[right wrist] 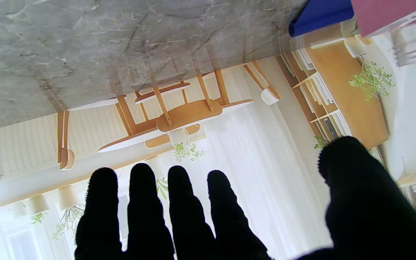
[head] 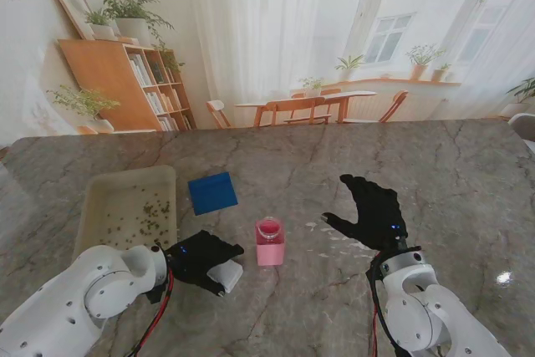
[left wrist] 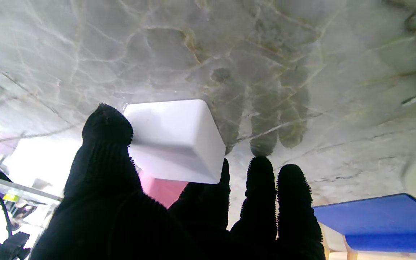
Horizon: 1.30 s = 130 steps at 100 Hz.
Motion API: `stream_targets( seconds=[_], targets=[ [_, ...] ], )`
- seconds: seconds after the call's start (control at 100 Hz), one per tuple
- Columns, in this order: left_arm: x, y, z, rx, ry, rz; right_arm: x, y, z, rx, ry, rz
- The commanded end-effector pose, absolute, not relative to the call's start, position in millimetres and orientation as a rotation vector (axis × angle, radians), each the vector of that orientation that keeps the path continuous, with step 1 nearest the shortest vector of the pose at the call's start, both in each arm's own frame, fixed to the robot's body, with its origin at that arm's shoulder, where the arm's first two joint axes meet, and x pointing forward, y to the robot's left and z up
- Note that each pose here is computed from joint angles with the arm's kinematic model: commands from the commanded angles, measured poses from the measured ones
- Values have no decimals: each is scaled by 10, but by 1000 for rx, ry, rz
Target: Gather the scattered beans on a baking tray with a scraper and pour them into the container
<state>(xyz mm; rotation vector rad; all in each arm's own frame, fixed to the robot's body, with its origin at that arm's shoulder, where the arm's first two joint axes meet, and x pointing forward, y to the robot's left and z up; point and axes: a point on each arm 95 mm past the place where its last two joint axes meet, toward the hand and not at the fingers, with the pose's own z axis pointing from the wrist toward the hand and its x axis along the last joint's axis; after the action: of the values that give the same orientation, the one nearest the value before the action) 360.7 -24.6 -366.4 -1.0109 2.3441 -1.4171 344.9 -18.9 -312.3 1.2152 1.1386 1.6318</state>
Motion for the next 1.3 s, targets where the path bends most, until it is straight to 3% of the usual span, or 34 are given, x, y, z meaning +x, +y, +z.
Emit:
stream_targets(
  seconds=[0.0,0.58,1.07,1.29],
  targets=[
    [3540,-218,-3781,-1036,2381,-1385,3440,-179,-3136,1231,1147,1628],
    [3548,-207,-3540,-952,2259,-1418,3438,-192,-3133,1239,1149,1614],
    [3447,-115,-2932,-827,1957,-1433,3434,-206,-3131,1245,1138,1604],
    [3560,2,-2668,-836,1816,-1404,3434,-205,-3133,1247,1137,1605]
  ],
)
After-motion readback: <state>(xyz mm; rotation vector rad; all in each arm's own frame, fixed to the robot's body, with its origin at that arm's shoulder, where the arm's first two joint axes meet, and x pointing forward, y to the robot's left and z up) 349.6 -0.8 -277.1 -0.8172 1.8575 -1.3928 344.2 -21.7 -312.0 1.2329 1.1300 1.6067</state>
